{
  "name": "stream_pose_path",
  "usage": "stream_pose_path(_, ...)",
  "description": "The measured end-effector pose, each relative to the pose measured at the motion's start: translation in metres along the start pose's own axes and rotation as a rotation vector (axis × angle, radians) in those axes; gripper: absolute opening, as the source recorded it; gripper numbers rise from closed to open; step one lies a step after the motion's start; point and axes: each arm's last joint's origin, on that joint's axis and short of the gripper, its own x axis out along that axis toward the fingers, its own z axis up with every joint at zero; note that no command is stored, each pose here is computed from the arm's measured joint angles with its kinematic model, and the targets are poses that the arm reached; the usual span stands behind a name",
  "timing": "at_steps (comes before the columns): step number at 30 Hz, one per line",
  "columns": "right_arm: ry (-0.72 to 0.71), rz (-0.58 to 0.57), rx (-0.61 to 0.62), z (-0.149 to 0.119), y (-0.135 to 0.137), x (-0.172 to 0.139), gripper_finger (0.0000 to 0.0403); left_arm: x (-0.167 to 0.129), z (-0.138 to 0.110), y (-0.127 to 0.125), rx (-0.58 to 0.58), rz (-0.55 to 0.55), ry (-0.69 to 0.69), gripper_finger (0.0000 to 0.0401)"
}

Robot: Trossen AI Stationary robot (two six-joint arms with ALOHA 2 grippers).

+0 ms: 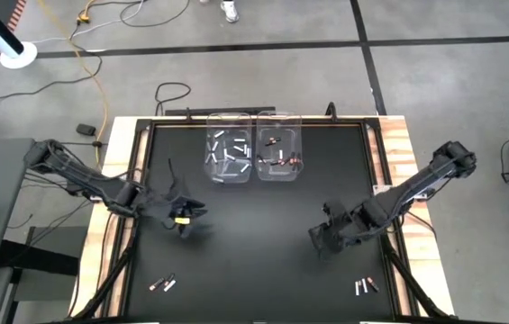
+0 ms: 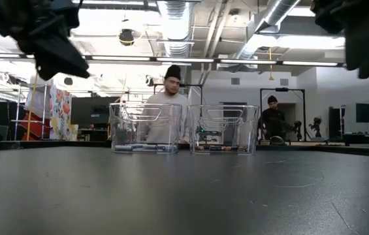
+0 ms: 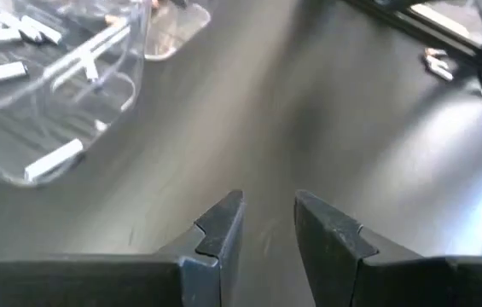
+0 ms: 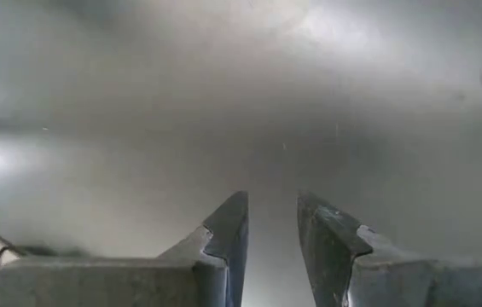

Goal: Sort batteries
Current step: Put the black battery into the right transparent bin

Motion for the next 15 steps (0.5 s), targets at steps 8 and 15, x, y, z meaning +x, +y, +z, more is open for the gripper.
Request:
stream_pose_path(8, 0.100, -0.131, 0.148, -0.038, 0.019, -0.001, 0.0118, -0.014, -0.019, 0.012, 0.014, -0.073, 0.045, 0.0100)
stream_pose_path(15, 0.231, -0.195, 0.283, -0.087, 0.016, 0.006, 0.0118, -0.017, -0.024, 0.013, 0.029, -0.106, 0.122, 0.0100)
